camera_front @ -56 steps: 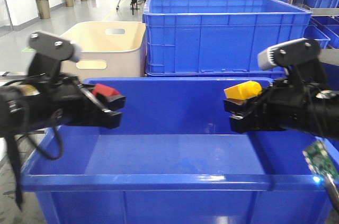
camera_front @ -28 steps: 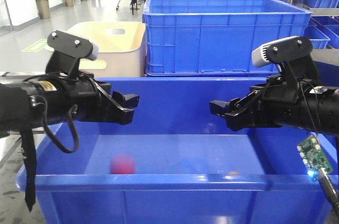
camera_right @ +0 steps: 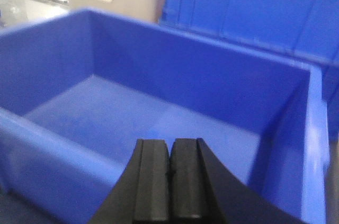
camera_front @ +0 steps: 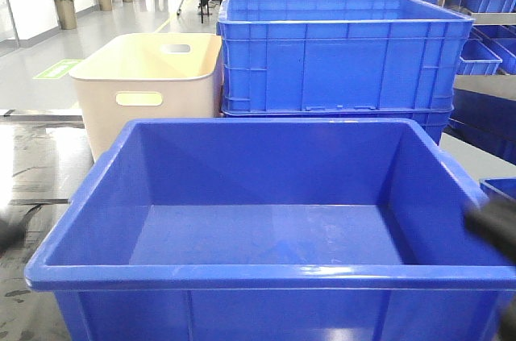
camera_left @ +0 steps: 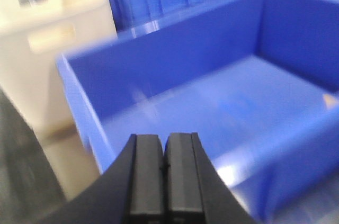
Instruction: Pick red and yellow blocks into blue bin
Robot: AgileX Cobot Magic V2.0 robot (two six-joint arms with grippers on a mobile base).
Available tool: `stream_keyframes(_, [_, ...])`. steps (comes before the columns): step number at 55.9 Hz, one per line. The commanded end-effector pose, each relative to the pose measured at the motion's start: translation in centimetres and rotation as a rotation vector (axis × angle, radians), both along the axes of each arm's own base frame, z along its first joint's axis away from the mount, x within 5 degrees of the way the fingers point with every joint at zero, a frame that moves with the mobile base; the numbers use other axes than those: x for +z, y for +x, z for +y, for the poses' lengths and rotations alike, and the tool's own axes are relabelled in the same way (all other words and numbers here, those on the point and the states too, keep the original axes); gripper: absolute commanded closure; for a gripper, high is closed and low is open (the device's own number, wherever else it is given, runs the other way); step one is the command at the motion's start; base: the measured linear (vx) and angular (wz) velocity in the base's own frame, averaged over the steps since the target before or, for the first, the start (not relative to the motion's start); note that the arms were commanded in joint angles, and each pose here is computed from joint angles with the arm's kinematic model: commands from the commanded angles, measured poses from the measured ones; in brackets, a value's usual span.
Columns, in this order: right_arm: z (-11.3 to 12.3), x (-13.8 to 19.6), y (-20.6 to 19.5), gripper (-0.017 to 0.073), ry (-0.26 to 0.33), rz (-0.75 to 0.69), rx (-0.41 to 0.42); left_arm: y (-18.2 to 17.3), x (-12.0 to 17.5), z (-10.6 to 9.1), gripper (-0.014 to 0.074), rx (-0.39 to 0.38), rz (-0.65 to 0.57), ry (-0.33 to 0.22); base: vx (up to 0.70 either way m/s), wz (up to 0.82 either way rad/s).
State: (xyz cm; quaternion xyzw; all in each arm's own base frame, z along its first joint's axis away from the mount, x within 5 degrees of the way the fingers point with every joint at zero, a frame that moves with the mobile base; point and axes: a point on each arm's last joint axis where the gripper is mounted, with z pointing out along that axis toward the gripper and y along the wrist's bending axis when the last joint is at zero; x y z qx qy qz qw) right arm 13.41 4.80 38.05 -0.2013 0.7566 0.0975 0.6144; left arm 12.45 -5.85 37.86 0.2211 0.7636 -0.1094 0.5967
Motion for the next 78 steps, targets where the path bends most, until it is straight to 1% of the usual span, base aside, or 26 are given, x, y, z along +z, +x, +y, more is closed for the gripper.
stream_keyframes(1, [-0.9, -0.3, -1.9, 0.057, 0.062, -0.107, -0.054, -2.2, -1.2, 0.9, 0.0596, 0.021, -0.048, -0.138, 0.0, 0.0])
stream_keyframes(3, [-1.0, -1.0, -2.3, 0.057, 0.069, -0.11, -0.061, -2.9, -2.3, 1.2, 0.0595, 0.027, -0.04, -0.173, 0.0, 0.0])
stream_keyframes(6, [-1.3, -1.7, -2.9, 0.057, 0.081, -0.131, -0.073, -3.9, -3.1, 1.6, 0.0594, 0.031, -0.067, -0.208, 0.0, 0.0])
stream_keyframes(10, [-1.4, -2.3, -3.4, 0.057, 0.09, -0.143, -0.081, -4.7, -3.9, 2.0, 0.0594, 0.035, -0.098, -0.234, 0.0, 0.0])
stream_keyframes(14, [-1.5, -2.5, -3.7, 0.057, 0.088, -0.145, -0.08, -5.3, -4.2, 2.3, 0.0594, 0.035, -0.123, -0.243, 0.0, 0.0])
stream_keyframes(19, [-1.5, -2.5, -3.7, 0.0568, 0.089, -0.141, -0.077, -5.8, -4.4, 2.5, 0.0594, 0.033, -0.134, -0.245, 0.0, 0.0])
stream_keyframes(50, [-1.5, -2.5, -3.7, 0.0568, 0.089, -0.141, -0.077, -5.8, -4.5, 2.5, 0.0594, 0.034, -0.13, -0.243, 0.0, 0.0])
stream_keyframes(55, [-1.5, -2.5, -3.7, 0.0568, 0.089, -0.141, -0.077, -5.5, -4.8, 2.6, 0.0594, 0.051, -0.181, -0.225, 0.0, 0.0])
stream_keyframes(57, [-1.5, -2.5, -3.7, 0.0568, 0.089, -0.141, -0.077, -5.3, -5.1, 2.7, 0.0594, 0.067, -0.209, -0.232, 0.0, 0.0])
stream_keyframes(60, [-1.5, -2.5, -3.7, 0.0568, 0.089, -0.141, -0.077, -5.2, -5.9, 3.0, 0.0594, 0.103, -0.263, -0.221, 0.0, 0.0])
stream_keyframes(62, [-1.5, -2.5, -3.7, 0.0568, 0.089, -0.141, -0.077, -5.3, -6.7, 3.4, 0.0594, 0.134, -0.303, -0.2, 0.0, 0.0])
stream_keyframes(65, [-1.5, -2.5, -3.7, 0.0568, 0.089, -0.141, -0.077, -5.6, -7.8, 4.0, 0.0592, 0.193, -0.369, -0.187, 0.0, 0.0])
stream_keyframes(68, [-1.5, -2.5, -3.7, 0.0568, 0.089, -0.141, -0.077, -6.1, -9.8, 4.6, 0.0591, 0.261, -0.413, -0.162, 0.0, 0.0])
stream_keyframes(70, [-1.5, -2.5, -3.7, 0.0568, 0.089, -0.141, -0.077, -6.4, -11.4, 4.9, 0.0591, 0.3, -0.422, -0.147, 0.0, 0.0])
stream_keyframes(73, [-1.5, -2.5, -3.7, 0.0568, 0.089, -0.141, -0.077, -7.0, -13.2, 5.3, 0.0591, 0.341, -0.446, -0.14, 0.0, 0.0])
stream_keyframes(76, [-1.5, -2.5, -3.7, 0.0568, 0.089, -0.141, -0.077, -7.6, -14.7, 5.4, 0.0591, 0.365, -0.473, -0.142, 0.0, 0.0])
stream_keyframes(78, [-1.5, -2.6, -3.6, 0.0568, 0.088, -0.139, -0.078, -7.3, -15.7, 5.5, 0.0591, 0.38, -0.459, -0.135, 0.0, 0.0])
